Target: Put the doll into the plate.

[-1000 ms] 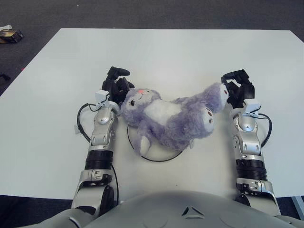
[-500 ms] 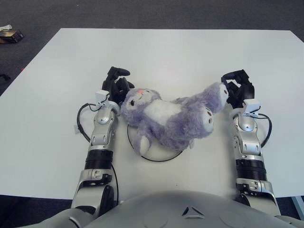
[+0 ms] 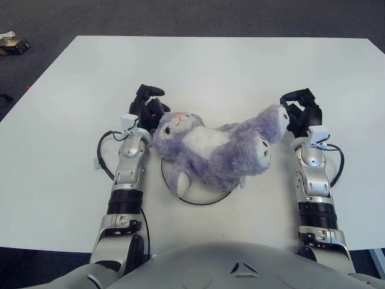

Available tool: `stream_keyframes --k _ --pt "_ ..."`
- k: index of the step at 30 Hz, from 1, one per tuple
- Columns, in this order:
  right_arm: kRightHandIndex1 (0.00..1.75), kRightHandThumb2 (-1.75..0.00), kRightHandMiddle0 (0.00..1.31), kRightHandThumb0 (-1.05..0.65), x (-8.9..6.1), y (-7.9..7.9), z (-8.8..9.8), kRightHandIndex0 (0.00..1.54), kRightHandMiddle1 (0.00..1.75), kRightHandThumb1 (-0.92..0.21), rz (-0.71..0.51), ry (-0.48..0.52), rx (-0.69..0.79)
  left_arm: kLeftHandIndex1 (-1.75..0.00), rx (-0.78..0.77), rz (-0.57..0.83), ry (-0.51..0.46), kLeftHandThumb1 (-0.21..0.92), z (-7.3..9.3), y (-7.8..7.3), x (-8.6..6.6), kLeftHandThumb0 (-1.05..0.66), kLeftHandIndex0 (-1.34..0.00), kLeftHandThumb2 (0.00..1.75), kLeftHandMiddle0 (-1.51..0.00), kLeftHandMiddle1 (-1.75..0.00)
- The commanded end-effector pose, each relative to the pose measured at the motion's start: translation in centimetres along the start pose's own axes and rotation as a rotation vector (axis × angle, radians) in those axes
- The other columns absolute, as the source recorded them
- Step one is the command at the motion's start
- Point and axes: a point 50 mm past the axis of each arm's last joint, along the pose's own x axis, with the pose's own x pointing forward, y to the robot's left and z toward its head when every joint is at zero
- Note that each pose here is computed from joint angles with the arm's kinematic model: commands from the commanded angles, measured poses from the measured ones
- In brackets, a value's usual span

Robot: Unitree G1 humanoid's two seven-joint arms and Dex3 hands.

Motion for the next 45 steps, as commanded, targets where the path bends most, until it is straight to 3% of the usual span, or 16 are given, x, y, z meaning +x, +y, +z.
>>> stream_keyframes --k 1,38,42,45 --pt "1.65 -0.31 0.42 -0.36 -0.39 -0.07 -0.37 0.76 1.52 -0.92 -0.012 0.016 0.011 -1.75 0.01 -0.002 0.076 0.42 -1.44 0.18 -0.69 -0.01 -0.3 1.21 -0.56 -1.73" --pt "1.64 -0.31 0.42 -0.36 -0.76 0.71 -0.61 0.77 1.52 -0.92 -0.027 0.03 0.045 -1.73 -0.001 0.01 -0.034 0.4 -0.91 0.16 -0.92 -0.01 -0.31 1.23 -0.57 -1.75" --pt "1.68 -0.58 0.35 -0.36 -0.81 0.76 -0.7 0.79 1.66 -0.81 -0.045 0.032 0.057 -1.73 0.0 0.01 -0.041 0.4 -0.94 0.16 -0.92 -0.01 -0.31 1.23 -0.57 -1.75" --pt "1.7 -0.66 0.33 -0.37 -0.84 0.85 -0.87 0.79 1.7 -0.78 -0.06 0.038 0.063 -1.72 0.0 0.006 -0.048 0.4 -0.96 0.14 -0.93 -0.01 -0.32 1.23 -0.58 -1.75"
